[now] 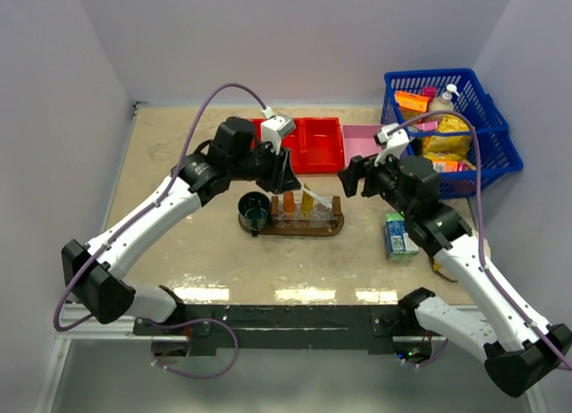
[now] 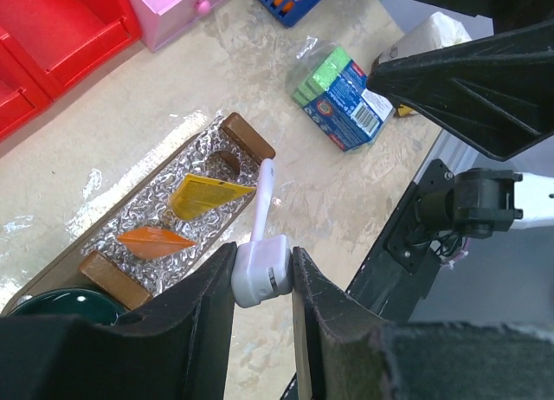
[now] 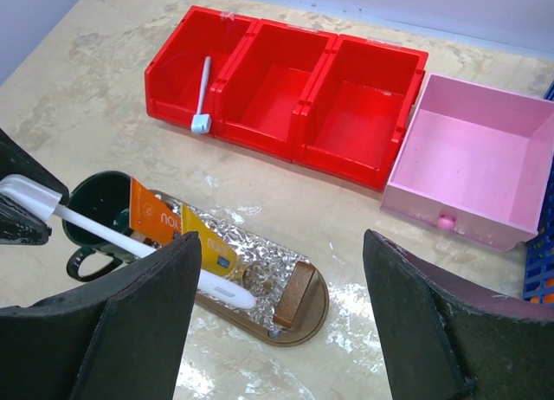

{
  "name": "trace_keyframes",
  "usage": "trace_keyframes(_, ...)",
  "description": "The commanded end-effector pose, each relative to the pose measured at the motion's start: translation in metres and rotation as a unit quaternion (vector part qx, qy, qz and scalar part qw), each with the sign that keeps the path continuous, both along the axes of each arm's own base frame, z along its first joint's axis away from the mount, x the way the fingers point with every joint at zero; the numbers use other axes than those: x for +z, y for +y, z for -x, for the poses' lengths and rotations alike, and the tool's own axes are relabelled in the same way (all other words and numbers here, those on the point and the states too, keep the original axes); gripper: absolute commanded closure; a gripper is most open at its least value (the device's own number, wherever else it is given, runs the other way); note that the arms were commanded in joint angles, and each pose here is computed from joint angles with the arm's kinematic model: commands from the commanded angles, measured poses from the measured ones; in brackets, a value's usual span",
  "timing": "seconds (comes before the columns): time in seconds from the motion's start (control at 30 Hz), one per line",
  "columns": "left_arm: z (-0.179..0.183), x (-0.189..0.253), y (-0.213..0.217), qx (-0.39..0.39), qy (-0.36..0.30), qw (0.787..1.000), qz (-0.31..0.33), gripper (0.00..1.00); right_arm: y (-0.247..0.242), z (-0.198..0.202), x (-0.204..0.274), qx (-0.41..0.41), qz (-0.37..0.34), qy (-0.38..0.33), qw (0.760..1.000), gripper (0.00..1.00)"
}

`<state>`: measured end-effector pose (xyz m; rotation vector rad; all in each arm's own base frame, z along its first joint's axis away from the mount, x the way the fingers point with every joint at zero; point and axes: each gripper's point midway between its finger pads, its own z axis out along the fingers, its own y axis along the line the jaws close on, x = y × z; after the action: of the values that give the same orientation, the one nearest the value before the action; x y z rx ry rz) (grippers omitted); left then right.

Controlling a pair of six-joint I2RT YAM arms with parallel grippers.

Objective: Prepare toiletry sets of a toothbrush and toothpaste on the tray

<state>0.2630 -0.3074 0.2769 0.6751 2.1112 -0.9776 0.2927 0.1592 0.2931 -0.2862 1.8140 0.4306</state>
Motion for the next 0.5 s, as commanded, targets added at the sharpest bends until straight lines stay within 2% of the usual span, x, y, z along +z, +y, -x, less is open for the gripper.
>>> trace_keyframes(0.0,-0.003,0.013,-0.004,-0.001,-0.030,0.999,-0.012,1.00,0.003,-0.002,0.012,0.006,-0.017,-0.020,1.000,0.22)
trace_keyframes(0.47,-0.007,0.012,-0.018,0.012,-0.034,0.999,-0.017,1.00,0.005,-0.004,0.005,0.010,-0.018,-0.018,1.000,0.21)
